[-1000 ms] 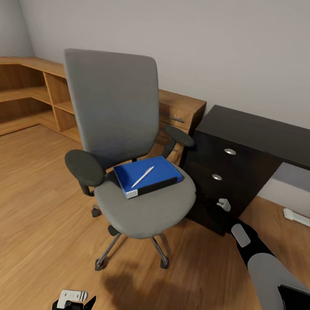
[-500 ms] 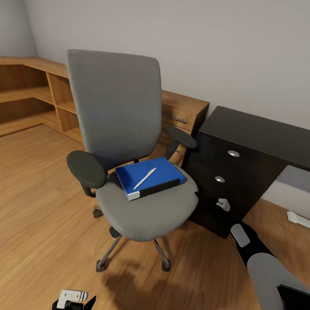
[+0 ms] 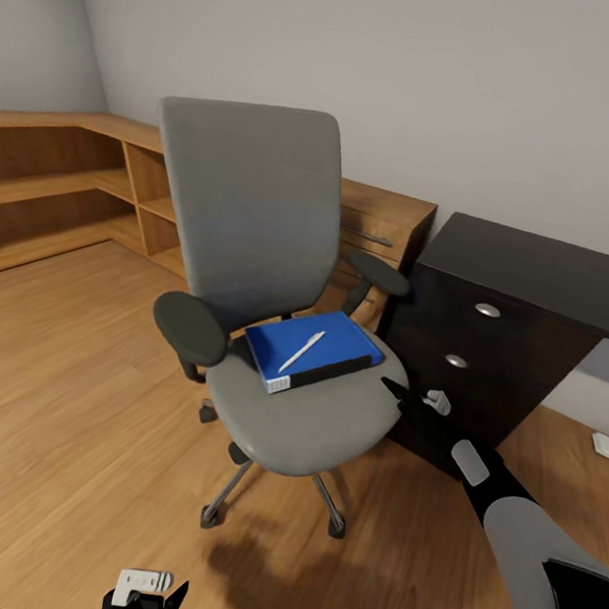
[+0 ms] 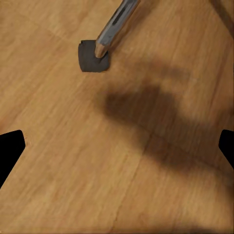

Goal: In the bedroom, organize the workspace by keeping the computer under the desk, ensuring the monitor is on the desk, placing the keyboard on the desk next to the monitor, placing the mouse on the desk next to the keyboard, moving the folder from the swivel chair onto the desk next to the mouse, stacking the notebook on top of the folder with the pen on top of the notebook, and positioning the swivel chair next to the desk.

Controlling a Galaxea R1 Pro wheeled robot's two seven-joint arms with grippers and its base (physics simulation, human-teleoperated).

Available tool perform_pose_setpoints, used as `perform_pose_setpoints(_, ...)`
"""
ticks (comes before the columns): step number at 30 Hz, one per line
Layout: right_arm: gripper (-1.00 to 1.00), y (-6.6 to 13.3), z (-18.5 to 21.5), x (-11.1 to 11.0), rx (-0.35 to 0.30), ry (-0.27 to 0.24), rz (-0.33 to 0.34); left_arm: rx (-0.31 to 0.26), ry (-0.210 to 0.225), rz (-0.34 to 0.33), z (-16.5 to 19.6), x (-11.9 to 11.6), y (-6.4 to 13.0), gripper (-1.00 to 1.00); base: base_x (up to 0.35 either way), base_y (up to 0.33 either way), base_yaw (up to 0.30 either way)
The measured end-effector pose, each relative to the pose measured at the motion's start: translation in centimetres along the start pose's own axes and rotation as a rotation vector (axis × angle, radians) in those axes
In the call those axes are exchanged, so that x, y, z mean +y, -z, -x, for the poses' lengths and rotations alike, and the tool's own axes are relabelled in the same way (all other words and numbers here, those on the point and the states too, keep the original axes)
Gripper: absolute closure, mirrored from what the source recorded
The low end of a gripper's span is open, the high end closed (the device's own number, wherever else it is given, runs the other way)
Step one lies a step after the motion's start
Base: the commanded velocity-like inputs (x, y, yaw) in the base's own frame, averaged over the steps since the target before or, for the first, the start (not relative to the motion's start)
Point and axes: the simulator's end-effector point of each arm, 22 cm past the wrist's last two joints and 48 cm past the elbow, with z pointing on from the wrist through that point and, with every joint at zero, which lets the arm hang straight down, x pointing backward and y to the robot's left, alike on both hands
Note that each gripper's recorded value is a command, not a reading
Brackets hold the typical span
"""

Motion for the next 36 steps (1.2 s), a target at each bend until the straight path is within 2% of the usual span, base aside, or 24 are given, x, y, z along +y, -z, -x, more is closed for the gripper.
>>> perform_pose_setpoints(10,-1.00,0.02,0.10,-0.06,-0.003,0.000,-0.002,0.000,-0.001,0.000,-0.01,0.00,0.00,-1.00,0.000,0.000,0.095)
perform_pose_setpoints(36,-1.00,-0.08,0.08,-0.60,-0.012,-0.017,-0.007,0.010,0.001,0.001,-0.46,0.08,-0.06,-1.00,0.000,0.000,0.237)
